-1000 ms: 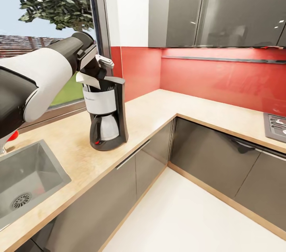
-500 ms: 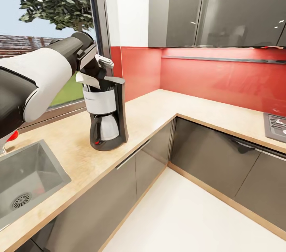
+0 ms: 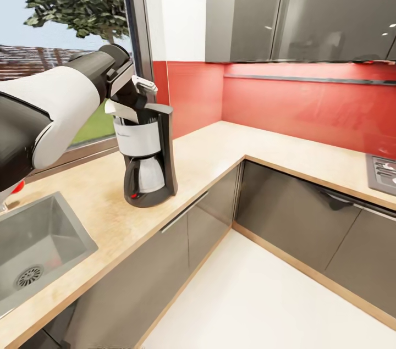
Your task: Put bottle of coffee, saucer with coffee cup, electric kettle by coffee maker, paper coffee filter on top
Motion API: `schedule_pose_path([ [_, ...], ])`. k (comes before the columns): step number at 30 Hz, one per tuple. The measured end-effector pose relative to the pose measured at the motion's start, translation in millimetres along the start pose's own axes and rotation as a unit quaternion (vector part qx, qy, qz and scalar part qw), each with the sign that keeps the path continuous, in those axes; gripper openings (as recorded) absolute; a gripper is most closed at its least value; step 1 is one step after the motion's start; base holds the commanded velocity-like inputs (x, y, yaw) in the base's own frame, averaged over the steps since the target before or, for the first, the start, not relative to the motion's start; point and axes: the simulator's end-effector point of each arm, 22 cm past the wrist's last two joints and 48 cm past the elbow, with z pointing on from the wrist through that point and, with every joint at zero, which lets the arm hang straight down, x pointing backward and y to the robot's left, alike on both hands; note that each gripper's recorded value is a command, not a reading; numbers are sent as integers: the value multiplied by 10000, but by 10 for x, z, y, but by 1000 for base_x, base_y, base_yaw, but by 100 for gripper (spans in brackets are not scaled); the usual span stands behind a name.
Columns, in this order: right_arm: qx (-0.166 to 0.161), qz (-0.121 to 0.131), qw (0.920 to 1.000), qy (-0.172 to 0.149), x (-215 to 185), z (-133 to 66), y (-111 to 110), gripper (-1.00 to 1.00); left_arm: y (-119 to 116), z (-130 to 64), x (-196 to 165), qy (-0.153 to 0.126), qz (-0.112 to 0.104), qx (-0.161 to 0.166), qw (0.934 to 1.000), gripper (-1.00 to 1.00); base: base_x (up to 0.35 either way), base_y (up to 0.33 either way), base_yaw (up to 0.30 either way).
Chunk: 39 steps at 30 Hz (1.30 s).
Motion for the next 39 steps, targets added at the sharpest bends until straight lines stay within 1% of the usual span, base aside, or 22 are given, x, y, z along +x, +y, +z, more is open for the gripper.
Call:
schedule_pose_path([
  [5,-4,-4,10000,24,20,1,3,100,-10,41,15,26,4,7,10000,-100,0,0,0],
  [12,-4,-3,10000,30,24,1,3,100,-13,48,17,30,4,10,10000,-100,0,0,0],
  [13,-5,-4,10000,30,24,1,4,100,-13,49,18,32,4,9,10000,100,0,0,0],
  [39,-5,-6,10000,30,24,1,4,100,-10,50,18,31,10,2,10000,100,0,0,0],
])
